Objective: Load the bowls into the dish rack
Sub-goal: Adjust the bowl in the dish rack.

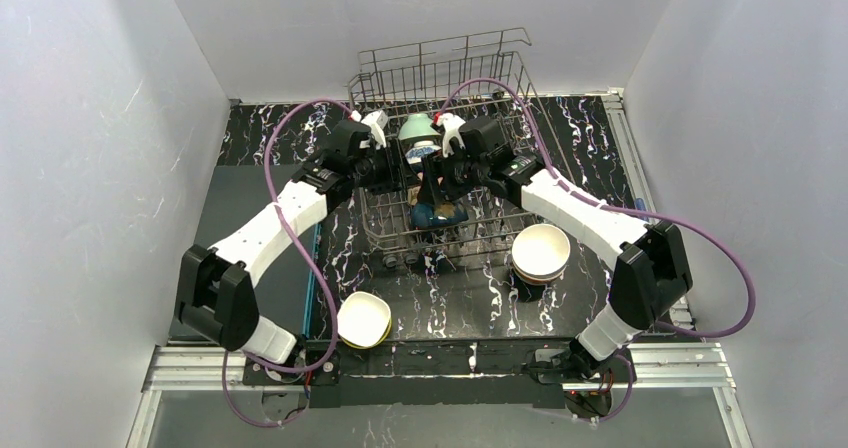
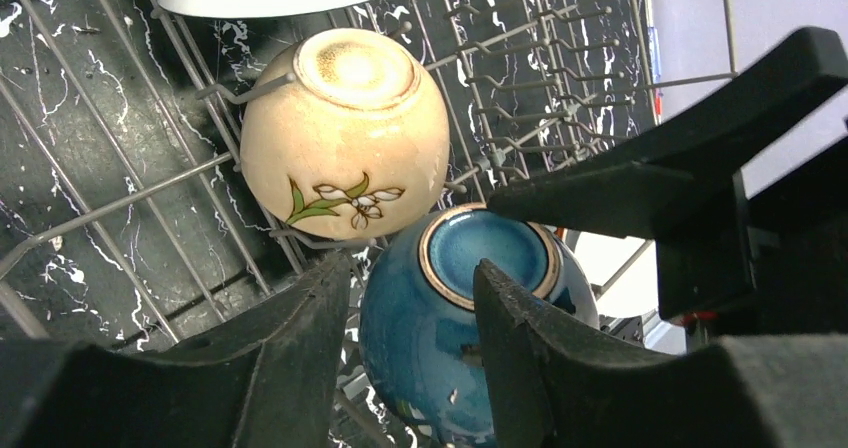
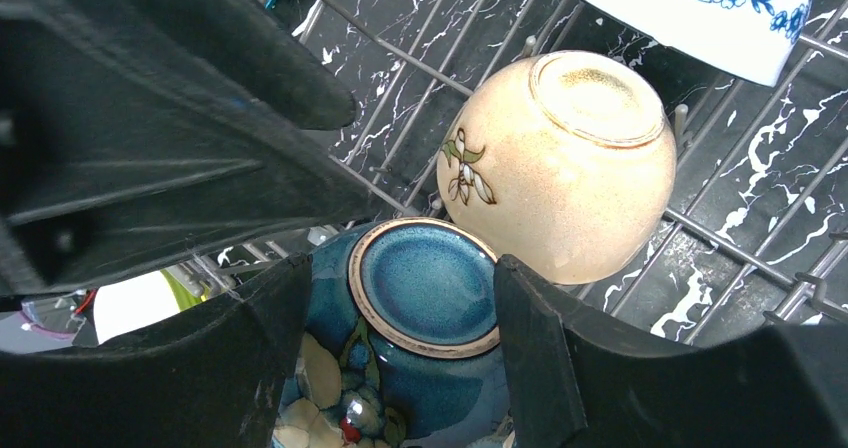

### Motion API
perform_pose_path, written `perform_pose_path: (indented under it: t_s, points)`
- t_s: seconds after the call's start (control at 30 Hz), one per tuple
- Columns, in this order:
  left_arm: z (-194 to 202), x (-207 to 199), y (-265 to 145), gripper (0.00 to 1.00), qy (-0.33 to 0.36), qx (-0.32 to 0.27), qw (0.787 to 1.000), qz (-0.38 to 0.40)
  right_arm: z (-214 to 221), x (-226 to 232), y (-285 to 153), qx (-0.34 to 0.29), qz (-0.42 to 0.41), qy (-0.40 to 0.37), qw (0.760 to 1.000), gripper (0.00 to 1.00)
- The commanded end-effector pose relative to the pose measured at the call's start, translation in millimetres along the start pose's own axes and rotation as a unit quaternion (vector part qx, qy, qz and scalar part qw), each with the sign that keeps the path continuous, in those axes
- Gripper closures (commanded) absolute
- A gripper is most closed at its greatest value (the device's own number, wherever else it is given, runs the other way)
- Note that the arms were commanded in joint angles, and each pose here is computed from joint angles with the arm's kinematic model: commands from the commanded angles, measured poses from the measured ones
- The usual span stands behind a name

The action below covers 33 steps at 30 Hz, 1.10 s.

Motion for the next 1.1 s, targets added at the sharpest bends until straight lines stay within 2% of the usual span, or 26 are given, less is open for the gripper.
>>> perform_pose_path:
  t_s: [0.0, 0.2, 0.43, 0.7, 0.97, 1.07]
  points:
    - [6, -8, -24, 0.51, 0.007, 0.004, 1.0, 0.017, 103, -63, -6, 0.211, 0.147, 0.013, 0.966, 0.31]
    - [16, -12, -36, 0.4, 0.006, 0.019, 0.999, 0.031, 88, -48, -11, 0.177, 0.11, 0.015, 0.978, 0.24]
    - [26, -20, -38, 0.35, -0.017, 0.04, 0.997, 0.07, 56, -24, -22, 0.105, 0.035, 0.037, 0.993, 0.02]
    - [34, -32, -36, 0.3, -0.032, 0.053, 0.991, 0.115, 43, -21, -44, 0.062, -0.032, 0.082, 0.994, 0.01]
    - [40, -37, -31, 0.29, -0.028, 0.066, 0.987, 0.141, 53, -19, -53, 0.075, -0.068, 0.098, 0.99, 0.01]
    - [40, -39, -28, 0.29, -0.026, 0.069, 0.987, 0.144, 58, -23, -53, 0.079, -0.058, 0.1, 0.99, 0.04]
Point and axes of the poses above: each gripper's point midway between its finger pads, its own y axis out along the fingers, its own x axis along the line the jaws close on, z = x × y, the point moved 5 cm from there along -y, back along the fingers, and after that the axes turned 9 degrees about y, right-handed, at the moved point
